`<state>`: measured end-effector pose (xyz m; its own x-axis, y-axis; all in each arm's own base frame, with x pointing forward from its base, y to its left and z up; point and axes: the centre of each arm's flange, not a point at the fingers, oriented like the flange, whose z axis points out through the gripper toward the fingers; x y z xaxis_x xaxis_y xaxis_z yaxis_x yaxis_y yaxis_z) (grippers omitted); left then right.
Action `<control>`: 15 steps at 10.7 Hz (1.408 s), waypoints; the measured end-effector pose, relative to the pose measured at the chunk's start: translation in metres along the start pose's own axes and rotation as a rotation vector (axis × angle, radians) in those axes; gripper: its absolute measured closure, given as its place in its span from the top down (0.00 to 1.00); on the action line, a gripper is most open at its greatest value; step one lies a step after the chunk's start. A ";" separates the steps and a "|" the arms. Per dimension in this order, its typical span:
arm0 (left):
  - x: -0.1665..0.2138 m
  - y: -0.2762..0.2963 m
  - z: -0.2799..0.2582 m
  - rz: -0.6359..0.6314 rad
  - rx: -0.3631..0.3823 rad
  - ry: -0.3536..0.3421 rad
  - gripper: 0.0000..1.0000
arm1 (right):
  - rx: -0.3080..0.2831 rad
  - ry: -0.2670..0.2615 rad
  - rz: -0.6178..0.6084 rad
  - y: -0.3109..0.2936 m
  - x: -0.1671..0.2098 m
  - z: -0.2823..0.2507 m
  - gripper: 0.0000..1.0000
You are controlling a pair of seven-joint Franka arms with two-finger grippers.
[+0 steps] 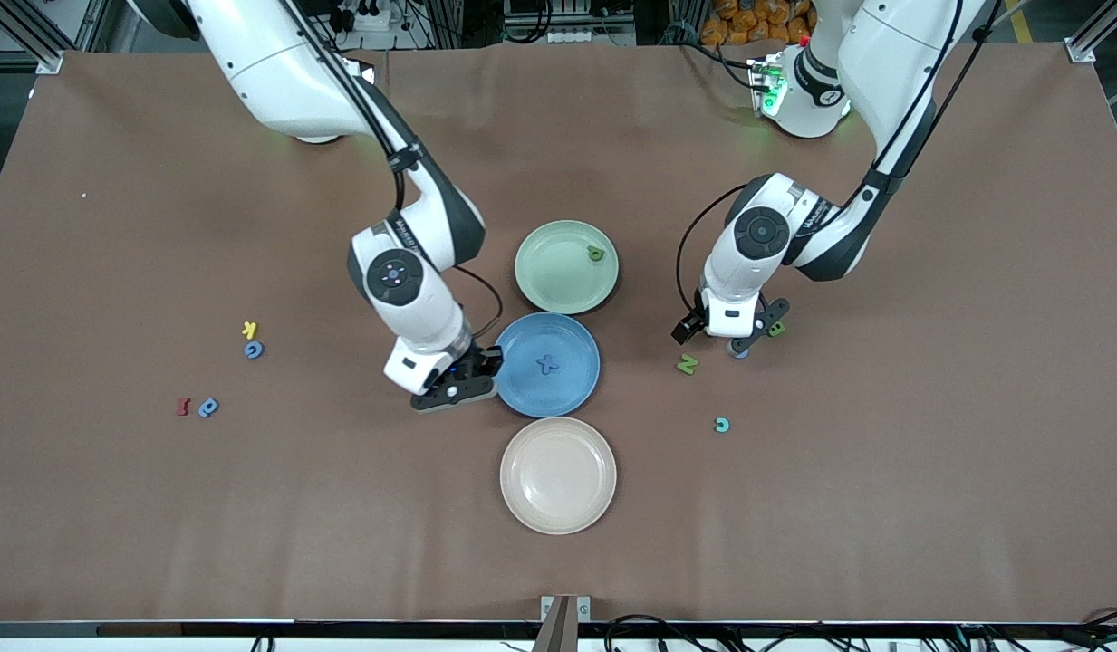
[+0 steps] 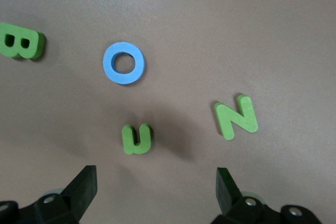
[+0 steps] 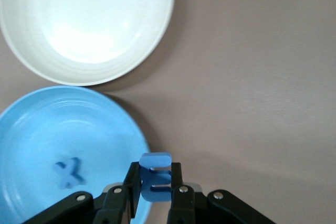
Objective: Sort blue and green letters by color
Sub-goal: 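Put the blue E on the blue plate with the right gripper, then grasp the green u with the left gripper while the right returns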
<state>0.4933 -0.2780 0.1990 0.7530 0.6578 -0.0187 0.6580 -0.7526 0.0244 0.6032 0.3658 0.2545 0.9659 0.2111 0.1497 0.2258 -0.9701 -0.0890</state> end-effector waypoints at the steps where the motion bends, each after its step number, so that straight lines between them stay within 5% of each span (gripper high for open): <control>1: -0.001 -0.005 0.004 -0.021 -0.037 0.002 1.00 | 0.017 -0.004 -0.011 -0.017 -0.003 0.003 0.27; 3: -0.006 -0.021 0.017 -0.032 -0.084 0.001 1.00 | 0.036 -0.018 0.043 -0.051 -0.013 0.013 0.29; 8: 0.011 -0.036 0.021 0.010 -0.074 0.042 1.00 | -0.007 -0.046 0.096 -0.051 -0.014 0.016 0.96; 15: 0.010 -0.035 0.022 0.019 -0.030 0.041 1.00 | -0.069 -0.085 0.115 0.121 0.027 -0.014 1.00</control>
<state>0.4775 -0.2456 0.1759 0.7643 0.6444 0.0229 0.6427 -0.7642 0.0543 0.6543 0.2526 0.2619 0.9927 0.1051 0.0585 0.1071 -0.9937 -0.0325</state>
